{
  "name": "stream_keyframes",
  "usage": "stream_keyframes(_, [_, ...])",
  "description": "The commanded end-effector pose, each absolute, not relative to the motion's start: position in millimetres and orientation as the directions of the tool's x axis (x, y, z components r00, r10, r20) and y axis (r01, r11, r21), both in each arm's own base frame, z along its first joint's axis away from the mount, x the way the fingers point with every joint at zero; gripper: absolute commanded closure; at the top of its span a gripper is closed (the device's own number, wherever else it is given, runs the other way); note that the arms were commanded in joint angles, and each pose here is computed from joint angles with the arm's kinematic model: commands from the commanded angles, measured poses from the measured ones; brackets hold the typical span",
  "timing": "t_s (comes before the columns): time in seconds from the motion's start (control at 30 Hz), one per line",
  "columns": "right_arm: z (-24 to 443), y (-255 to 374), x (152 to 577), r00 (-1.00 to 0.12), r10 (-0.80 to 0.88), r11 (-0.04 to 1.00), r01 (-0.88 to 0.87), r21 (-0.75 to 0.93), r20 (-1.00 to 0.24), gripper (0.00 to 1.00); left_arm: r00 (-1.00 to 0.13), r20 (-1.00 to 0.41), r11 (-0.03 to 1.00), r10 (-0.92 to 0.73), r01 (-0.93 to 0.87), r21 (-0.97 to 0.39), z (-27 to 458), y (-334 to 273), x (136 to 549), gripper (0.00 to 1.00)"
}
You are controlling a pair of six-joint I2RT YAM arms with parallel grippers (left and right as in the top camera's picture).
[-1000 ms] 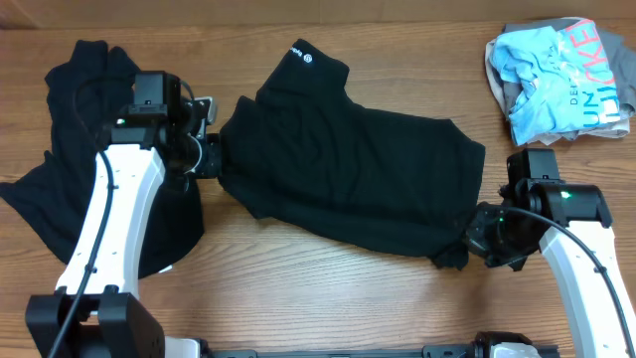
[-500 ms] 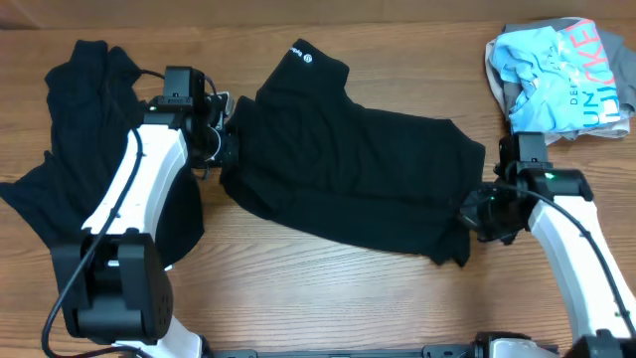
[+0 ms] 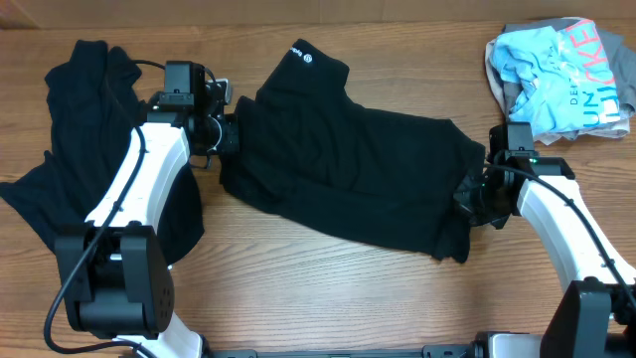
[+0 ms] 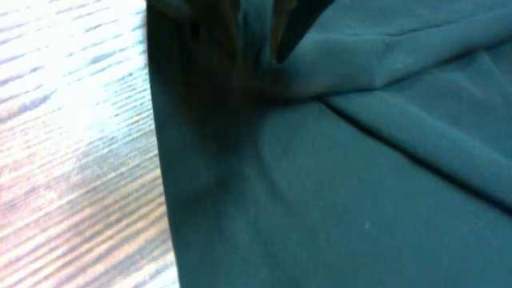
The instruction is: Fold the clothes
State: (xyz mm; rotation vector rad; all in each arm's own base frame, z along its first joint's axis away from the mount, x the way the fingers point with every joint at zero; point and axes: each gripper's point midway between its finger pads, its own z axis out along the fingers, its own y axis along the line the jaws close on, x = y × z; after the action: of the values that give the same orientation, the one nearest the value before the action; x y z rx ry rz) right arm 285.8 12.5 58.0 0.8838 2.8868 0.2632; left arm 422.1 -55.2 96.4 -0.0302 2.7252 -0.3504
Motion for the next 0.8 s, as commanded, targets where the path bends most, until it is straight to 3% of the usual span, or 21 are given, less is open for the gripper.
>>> stream_keyframes(0.0, [57.1,7.0,288.3,-0.82,0.567,0.815,0.547,0.188,-0.074,0.54,-0.922,-0.379,0.972,-0.078,0.014,-0.234,92.8,-53.3,425.2,0.32])
stream_keyframes(0.03, [58.1,7.1,289.2,-0.82,0.567,0.815,0.547,0.19,-0.075,0.46,-0.922,-0.379,0.972,-0.078,0.014,-0.234,93.1,-53.3,425.3,0.2])
stream_keyframes(0.13, [68.4,7.7,292.9,-0.832,0.549,0.827,0.527,0.193,-0.08,0.35,-0.919,-0.386,0.972,-0.078,0.016,-0.235,97.7,-53.2,427.8,0.01])
stream_keyframes(0.33, [121.0,6.7,317.7,-0.875,0.457,0.882,0.422,0.21,-0.16,0.29,-0.88,-0.472,0.97,-0.051,0.068,-0.232,153.6,-55.4,452.0,0.0])
stream_keyframes(0.53, [177.1,6.1,347.5,-0.883,0.361,0.925,0.299,0.232,-0.3,0.28,-0.758,-0.651,0.958,0.043,0.217,-0.189,233.4,-73.5,485.9,0.0])
stream_keyframes(0.63, [187.8,5.7,358.0,-0.874,0.338,0.934,0.267,0.236,-0.348,0.28,-0.713,-0.698,0.952,0.068,0.257,-0.169,244.6,-86.4,504.4,0.0])
stream_keyframes(0.77, [187.8,5.6,361.1,-0.874,0.326,0.938,0.254,0.234,-0.359,0.27,-0.701,-0.708,0.946,0.082,0.278,-0.165,224.2,-98.3,535.6,0.0])
